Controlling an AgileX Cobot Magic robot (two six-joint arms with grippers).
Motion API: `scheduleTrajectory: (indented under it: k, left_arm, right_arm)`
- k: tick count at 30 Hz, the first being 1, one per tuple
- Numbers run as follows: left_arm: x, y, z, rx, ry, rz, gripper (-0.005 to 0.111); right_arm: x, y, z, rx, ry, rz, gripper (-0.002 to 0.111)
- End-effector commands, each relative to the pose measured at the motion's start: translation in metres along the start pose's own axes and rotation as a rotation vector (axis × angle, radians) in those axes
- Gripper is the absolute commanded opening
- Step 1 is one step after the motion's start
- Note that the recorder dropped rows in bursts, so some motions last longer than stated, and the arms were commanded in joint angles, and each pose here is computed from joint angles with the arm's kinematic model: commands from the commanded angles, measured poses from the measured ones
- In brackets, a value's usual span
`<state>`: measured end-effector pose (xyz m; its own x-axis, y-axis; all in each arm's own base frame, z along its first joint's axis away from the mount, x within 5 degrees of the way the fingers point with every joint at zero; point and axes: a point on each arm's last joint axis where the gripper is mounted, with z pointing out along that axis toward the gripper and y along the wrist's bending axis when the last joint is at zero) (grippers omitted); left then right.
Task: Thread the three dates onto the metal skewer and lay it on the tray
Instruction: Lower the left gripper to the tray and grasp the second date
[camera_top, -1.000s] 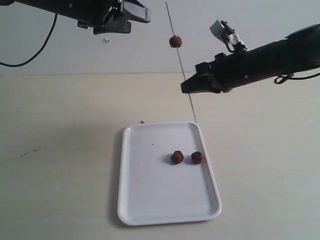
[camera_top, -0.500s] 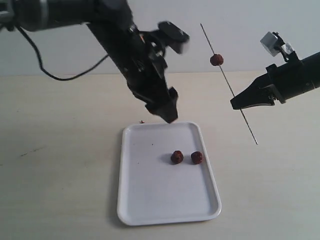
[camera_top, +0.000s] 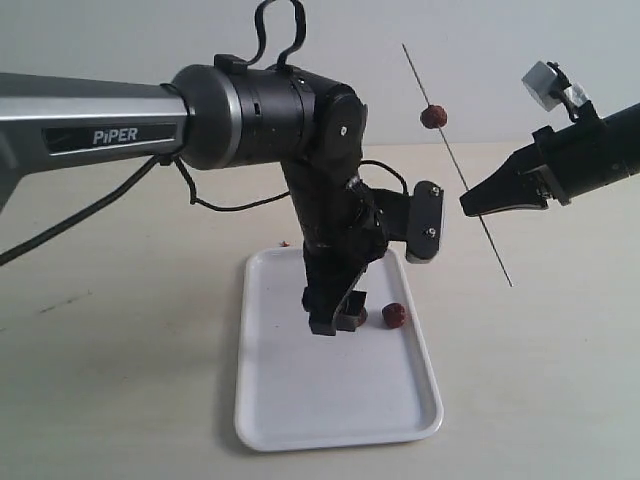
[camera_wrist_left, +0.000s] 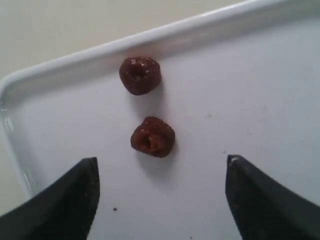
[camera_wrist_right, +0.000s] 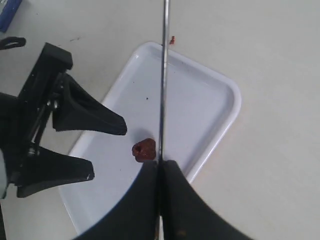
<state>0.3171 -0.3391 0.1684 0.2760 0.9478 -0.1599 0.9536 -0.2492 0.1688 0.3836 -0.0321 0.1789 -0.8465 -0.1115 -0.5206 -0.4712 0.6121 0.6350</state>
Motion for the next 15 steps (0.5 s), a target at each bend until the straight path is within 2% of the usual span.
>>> scheduleTrajectory:
  k: [1, 4, 7, 11, 15]
  left_arm:
    - [0.0, 0.001, 0.013, -0.013, 0.002, 0.164, 0.069]
    - [-0.001, 0.003, 0.021, -0.033, -0.005, 0.236, 0.069]
    - [-0.001, 0.005, 0.03, -0.048, -0.01, 0.252, 0.069]
    - [0.001, 0.003, 0.043, -0.019, 0.005, 0.274, 0.068]
    - [0.003, 0.002, 0.05, -0.01, 0.022, 0.295, 0.057]
  right_arm:
    - [-0.001, 0.001, -0.002, -0.016, -0.025, 0.003, 0.0]
    - [-0.001, 0.001, -0.002, -0.018, -0.032, 0.005, 0.0]
    - [-0.001, 0.001, -0.002, -0.018, -0.032, -0.002, 0.0]
    - [-0.002, 0.001, -0.002, -0.019, -0.033, -0.001, 0.0]
    - [-0.002, 0.002, -0.002, -0.022, -0.043, 0.003, 0.0]
